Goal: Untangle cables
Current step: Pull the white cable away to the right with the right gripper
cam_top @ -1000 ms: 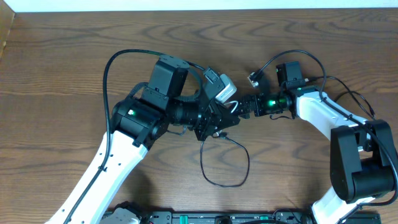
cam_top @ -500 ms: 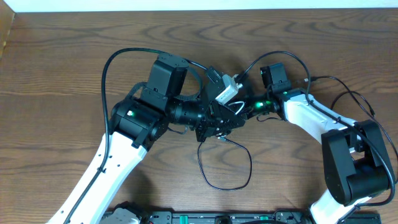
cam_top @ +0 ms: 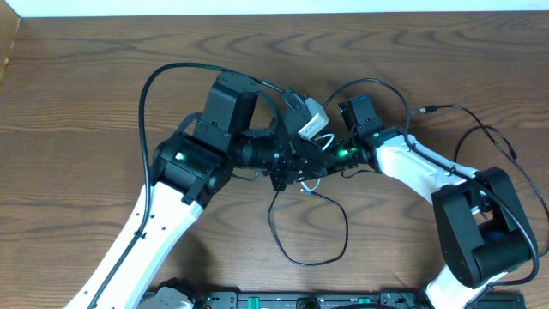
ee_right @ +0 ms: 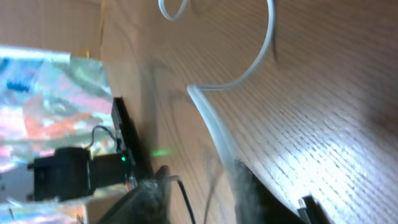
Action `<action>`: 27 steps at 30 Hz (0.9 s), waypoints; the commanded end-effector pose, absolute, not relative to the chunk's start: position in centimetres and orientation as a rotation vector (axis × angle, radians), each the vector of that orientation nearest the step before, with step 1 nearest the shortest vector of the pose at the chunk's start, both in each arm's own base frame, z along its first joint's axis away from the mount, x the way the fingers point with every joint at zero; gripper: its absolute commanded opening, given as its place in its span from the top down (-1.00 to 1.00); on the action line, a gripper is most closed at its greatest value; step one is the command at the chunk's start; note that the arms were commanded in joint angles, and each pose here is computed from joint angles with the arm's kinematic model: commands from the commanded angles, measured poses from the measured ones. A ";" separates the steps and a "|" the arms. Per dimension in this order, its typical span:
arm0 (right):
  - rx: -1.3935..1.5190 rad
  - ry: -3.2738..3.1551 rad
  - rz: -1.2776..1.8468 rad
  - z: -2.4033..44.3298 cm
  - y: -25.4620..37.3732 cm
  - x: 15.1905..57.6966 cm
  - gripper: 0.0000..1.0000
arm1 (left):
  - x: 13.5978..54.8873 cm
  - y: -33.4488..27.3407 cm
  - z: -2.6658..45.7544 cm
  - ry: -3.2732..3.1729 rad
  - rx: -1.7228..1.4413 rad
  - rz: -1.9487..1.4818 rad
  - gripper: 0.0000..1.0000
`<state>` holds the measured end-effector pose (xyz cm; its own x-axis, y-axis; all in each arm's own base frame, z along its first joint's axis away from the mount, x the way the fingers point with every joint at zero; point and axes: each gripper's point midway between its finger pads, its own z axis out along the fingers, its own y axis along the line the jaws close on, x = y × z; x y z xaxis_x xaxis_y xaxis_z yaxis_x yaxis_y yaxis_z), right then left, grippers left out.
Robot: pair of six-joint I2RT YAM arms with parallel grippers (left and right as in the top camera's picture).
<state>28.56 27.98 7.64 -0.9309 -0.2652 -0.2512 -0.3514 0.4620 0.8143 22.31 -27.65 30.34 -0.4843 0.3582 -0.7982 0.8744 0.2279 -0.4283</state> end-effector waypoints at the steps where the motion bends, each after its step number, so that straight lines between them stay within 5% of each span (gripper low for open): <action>1: -0.498 2.697 1.299 5.3 26.7 29.3 0.68 | 23.4 -26.4 29.3 2.043 1.086 -1.055 0.85; 8: -0.391 2.834 0.852 1.8 22.7 30.9 0.96 | 25.5 -22.5 25.2 2.282 0.971 -0.700 0.85; 17: -0.303 2.847 0.694 1.2 19.6 32.6 0.98 | 26.1 -20.3 23.7 2.373 0.926 -0.521 0.72; 27: -0.157 2.788 0.411 8.7 8.8 35.3 0.98 | 26.0 -20.2 23.5 2.382 0.925 -0.517 0.53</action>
